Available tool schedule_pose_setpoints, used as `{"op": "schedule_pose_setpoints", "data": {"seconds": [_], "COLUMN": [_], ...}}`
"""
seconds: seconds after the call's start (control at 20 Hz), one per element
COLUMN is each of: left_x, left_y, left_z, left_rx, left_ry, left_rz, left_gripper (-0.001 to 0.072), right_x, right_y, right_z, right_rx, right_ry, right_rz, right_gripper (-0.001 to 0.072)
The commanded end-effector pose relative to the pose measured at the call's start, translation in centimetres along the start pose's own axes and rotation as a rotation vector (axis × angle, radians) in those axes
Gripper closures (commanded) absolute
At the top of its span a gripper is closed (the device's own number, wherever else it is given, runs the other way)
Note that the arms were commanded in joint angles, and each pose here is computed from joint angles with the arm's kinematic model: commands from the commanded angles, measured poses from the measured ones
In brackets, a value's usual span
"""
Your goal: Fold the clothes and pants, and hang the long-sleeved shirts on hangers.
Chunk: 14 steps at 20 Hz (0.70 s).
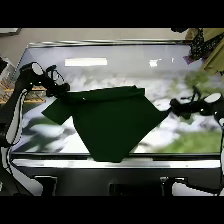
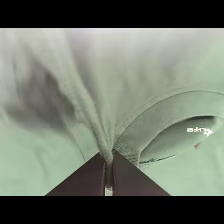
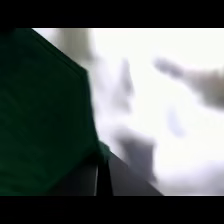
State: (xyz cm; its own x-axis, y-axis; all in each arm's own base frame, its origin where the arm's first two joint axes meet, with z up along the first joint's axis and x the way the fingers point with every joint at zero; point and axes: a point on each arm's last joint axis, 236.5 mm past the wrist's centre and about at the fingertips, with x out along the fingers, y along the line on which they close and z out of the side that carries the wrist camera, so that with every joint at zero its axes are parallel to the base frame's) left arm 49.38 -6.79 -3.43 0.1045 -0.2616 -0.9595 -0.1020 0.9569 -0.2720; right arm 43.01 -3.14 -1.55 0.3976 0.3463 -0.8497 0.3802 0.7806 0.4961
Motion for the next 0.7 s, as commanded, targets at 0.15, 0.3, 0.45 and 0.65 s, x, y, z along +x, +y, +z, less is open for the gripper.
{"op": "schedule_pose_setpoints", "data": {"seconds": [0.15, 0.3, 0.45, 0.65], "left_x": [0.1, 1.0, 1.5, 1.4], "left_y": [-1.7, -4.1, -5.3, -5.4], "left_z": [-1.5, -2.4, -2.9, -3.0], "left_rx": [0.034, 0.076, 0.063, 0.028], "left_ry": [0.049, 0.07, 0.077, 0.082], "left_rz": [-0.006, -0.006, -0.006, -0.004], "left_gripper": [0.069, 0.0689, 0.0689, 0.0689], "right_x": [-9.9, -4.8, -0.5, -4.4], "right_y": [5.1, 5.0, 5.1, 3.7], "right_z": [19.8, 19.9, 16.1, 12.5], "right_rx": [0.094, 0.161, 0.188, 0.079], "right_ry": [-0.516, -0.41, -0.226, -0.086], "right_rz": [-0.017, -0.016, -0.034, -0.075], "right_gripper": [0.0684, 0.0683, 0.0622, 0.0377]}}
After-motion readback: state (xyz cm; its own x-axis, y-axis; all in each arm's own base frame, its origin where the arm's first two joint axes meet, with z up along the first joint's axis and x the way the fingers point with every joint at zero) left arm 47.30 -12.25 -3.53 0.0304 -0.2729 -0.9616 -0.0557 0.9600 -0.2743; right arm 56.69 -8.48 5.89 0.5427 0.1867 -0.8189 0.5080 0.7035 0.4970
